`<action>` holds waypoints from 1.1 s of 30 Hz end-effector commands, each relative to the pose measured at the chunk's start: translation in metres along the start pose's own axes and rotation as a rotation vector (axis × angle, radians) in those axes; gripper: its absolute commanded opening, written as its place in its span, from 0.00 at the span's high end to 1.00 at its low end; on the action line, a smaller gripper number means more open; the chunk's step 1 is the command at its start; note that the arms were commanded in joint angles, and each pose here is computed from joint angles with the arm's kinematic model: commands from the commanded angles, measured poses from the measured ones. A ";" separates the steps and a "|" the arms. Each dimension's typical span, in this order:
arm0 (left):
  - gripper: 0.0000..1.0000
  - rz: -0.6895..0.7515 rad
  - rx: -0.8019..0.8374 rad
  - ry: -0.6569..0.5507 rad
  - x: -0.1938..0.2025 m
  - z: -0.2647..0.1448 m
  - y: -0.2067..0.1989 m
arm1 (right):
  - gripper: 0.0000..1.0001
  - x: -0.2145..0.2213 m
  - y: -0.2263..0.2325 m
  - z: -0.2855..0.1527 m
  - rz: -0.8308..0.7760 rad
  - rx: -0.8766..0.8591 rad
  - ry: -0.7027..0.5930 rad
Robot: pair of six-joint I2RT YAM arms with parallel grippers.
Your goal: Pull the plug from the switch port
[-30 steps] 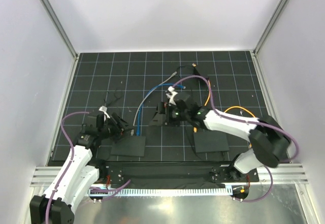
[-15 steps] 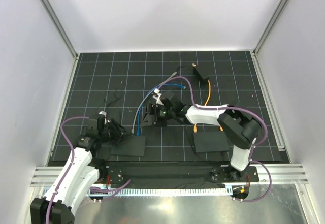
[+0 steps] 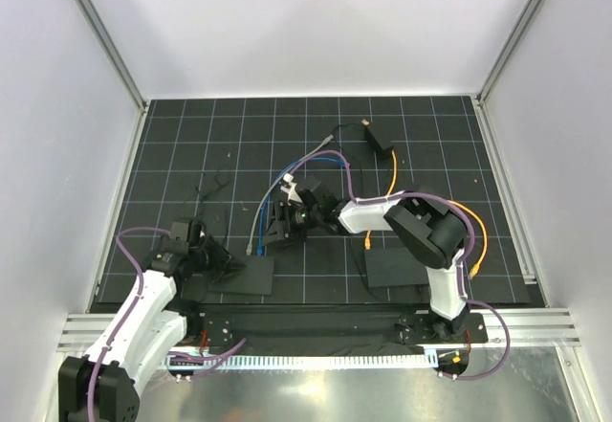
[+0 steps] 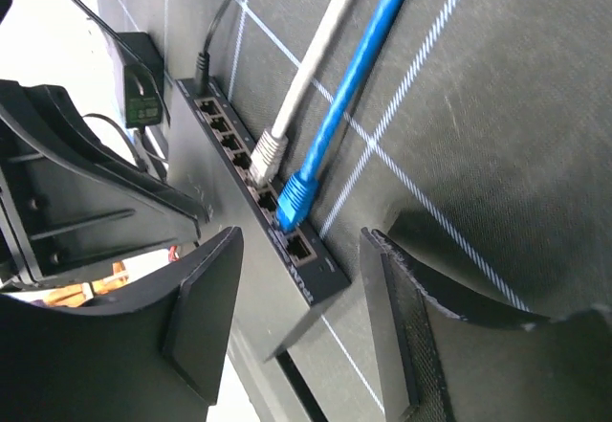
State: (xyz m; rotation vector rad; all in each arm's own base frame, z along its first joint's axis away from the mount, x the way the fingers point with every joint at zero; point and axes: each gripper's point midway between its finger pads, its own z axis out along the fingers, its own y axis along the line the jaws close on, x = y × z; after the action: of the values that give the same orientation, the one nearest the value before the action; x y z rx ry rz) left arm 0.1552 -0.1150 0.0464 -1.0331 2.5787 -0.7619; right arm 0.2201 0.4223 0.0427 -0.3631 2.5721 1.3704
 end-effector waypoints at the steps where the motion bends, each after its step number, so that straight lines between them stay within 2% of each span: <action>1: 0.75 -0.009 -0.009 -0.009 -0.001 -0.001 0.003 | 0.41 -0.017 0.022 0.006 -0.024 -0.099 -0.045; 4: 0.76 -0.007 -0.015 -0.014 -0.001 -0.002 0.004 | 0.43 -0.017 0.021 0.011 -0.006 -0.115 -0.041; 8: 0.76 -0.014 -0.023 -0.013 -0.001 -0.001 0.006 | 0.55 -0.013 0.018 0.018 0.020 -0.128 -0.022; 9: 0.76 -0.018 -0.029 -0.014 -0.001 -0.001 0.007 | 0.63 -0.013 0.019 0.019 0.021 -0.139 -0.020; 17: 0.85 -0.093 -0.066 0.012 0.005 0.005 0.017 | 0.64 -0.004 0.013 0.021 0.032 -0.134 -0.006; 33: 0.86 -0.098 -0.063 0.011 0.006 0.007 0.019 | 0.64 0.016 -0.001 0.033 0.049 -0.114 0.046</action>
State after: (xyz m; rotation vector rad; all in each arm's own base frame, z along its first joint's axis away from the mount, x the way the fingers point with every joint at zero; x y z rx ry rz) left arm 0.1481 -0.1134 0.0373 -1.1668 2.5803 -0.7408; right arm 0.2126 0.4439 0.0269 -0.3337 2.5567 1.5519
